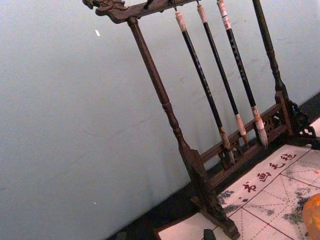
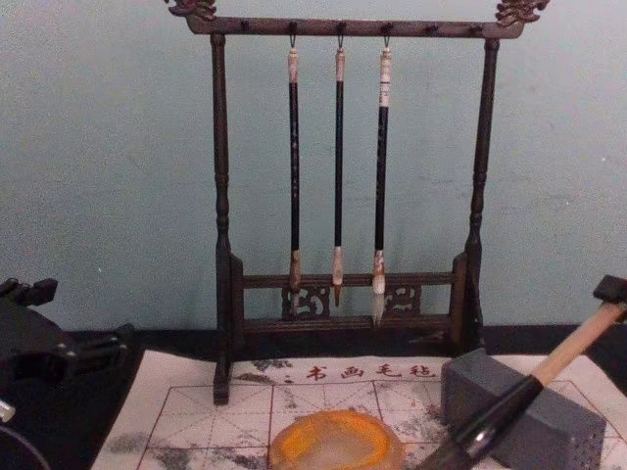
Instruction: Pick up the brush from the inkstone, write on the paper, then place the brush back to its original position.
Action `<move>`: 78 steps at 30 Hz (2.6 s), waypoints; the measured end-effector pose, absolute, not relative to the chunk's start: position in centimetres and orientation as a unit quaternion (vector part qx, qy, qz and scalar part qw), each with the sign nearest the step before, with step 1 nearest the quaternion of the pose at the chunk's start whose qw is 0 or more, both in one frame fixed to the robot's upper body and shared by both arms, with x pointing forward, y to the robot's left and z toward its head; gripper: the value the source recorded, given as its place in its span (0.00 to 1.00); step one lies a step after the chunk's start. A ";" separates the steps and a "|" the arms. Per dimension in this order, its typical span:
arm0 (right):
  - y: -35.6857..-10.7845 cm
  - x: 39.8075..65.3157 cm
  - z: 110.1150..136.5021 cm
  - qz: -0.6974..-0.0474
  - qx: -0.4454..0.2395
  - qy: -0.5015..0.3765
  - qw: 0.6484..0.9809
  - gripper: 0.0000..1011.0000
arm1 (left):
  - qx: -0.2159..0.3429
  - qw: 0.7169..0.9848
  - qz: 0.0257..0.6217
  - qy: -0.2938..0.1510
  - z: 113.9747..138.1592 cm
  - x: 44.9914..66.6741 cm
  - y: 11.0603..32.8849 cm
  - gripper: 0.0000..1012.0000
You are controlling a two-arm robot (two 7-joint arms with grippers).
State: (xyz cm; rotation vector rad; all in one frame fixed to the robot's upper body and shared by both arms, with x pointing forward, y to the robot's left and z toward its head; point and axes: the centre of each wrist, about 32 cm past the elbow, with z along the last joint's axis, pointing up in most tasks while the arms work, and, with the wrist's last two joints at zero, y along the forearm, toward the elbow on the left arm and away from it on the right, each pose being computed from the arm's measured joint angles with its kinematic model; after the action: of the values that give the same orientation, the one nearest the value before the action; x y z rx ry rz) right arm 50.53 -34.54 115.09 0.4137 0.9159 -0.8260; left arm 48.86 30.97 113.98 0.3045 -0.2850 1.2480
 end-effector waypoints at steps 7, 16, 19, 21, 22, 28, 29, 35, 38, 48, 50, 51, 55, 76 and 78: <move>-33.8 51.5 114.8 -0.394 0.205 0.432 0.785 0.20 | 0.141 0.791 0.580 -0.132 114.0 48.9 31.0 0.99; -33.2 52.3 114.6 -0.405 0.210 0.435 0.776 0.20 | 0.141 0.791 0.580 -0.132 114.0 48.9 31.0 0.99; -32.9 52.5 114.5 -0.408 0.211 0.436 0.774 0.20 | 0.141 0.791 0.580 -0.132 114.0 48.9 31.0 0.99; -32.7 52.8 114.5 -0.410 0.213 0.437 0.772 0.20 | 0.142 0.791 0.580 -0.132 114.0 48.9 31.0 0.99; -32.6 52.8 114.4 -0.411 0.214 0.437 0.771 0.20 | 0.141 0.791 0.580 -0.132 114.0 48.9 31.0 0.99; -32.1 53.4 114.4 -0.415 0.220 0.439 0.766 0.20 | 0.141 0.791 0.580 -0.132 114.0 48.9 31.0 0.99; -32.0 53.5 114.4 -0.416 0.221 0.440 0.765 0.20 | 0.141 0.791 0.580 -0.132 114.0 48.9 31.0 0.99; -31.4 54.0 114.3 -0.419 0.227 0.439 0.762 0.20 | 0.141 0.791 0.580 -0.132 114.0 48.9 31.0 0.99; -30.9 54.4 114.3 -0.422 0.229 0.437 0.761 0.20 | 0.142 0.791 0.580 -0.132 114.0 48.9 31.0 0.99; -29.5 55.0 114.2 -0.434 0.225 0.430 0.759 0.20 | 0.141 0.791 0.580 -0.132 114.0 48.9 31.0 0.99; -29.2 55.0 114.1 -0.436 0.224 0.428 0.759 0.20 | 0.142 0.791 0.580 -0.132 114.0 48.9 31.0 0.99; -29.2 55.1 114.1 -0.436 0.223 0.428 0.760 0.20 | 0.142 0.791 0.580 -0.132 114.0 48.9 31.0 0.99; -28.9 55.1 114.1 -0.437 0.221 0.425 0.761 0.20 | 0.141 0.791 0.580 -0.132 114.0 48.9 31.0 0.99; -27.6 55.2 113.9 -0.448 0.220 0.418 0.759 0.20 | 0.141 0.791 0.580 -0.132 114.0 48.9 31.0 0.99; -27.5 55.2 113.9 -0.449 0.220 0.417 0.759 0.20 | 0.142 0.791 0.580 -0.132 114.0 48.9 31.0 0.99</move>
State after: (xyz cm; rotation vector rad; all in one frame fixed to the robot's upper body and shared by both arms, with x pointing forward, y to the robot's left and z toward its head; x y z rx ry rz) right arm 55.15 -27.52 113.87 0.4791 0.9087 -0.9770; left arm 48.86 30.97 113.98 0.3045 -0.2850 1.2479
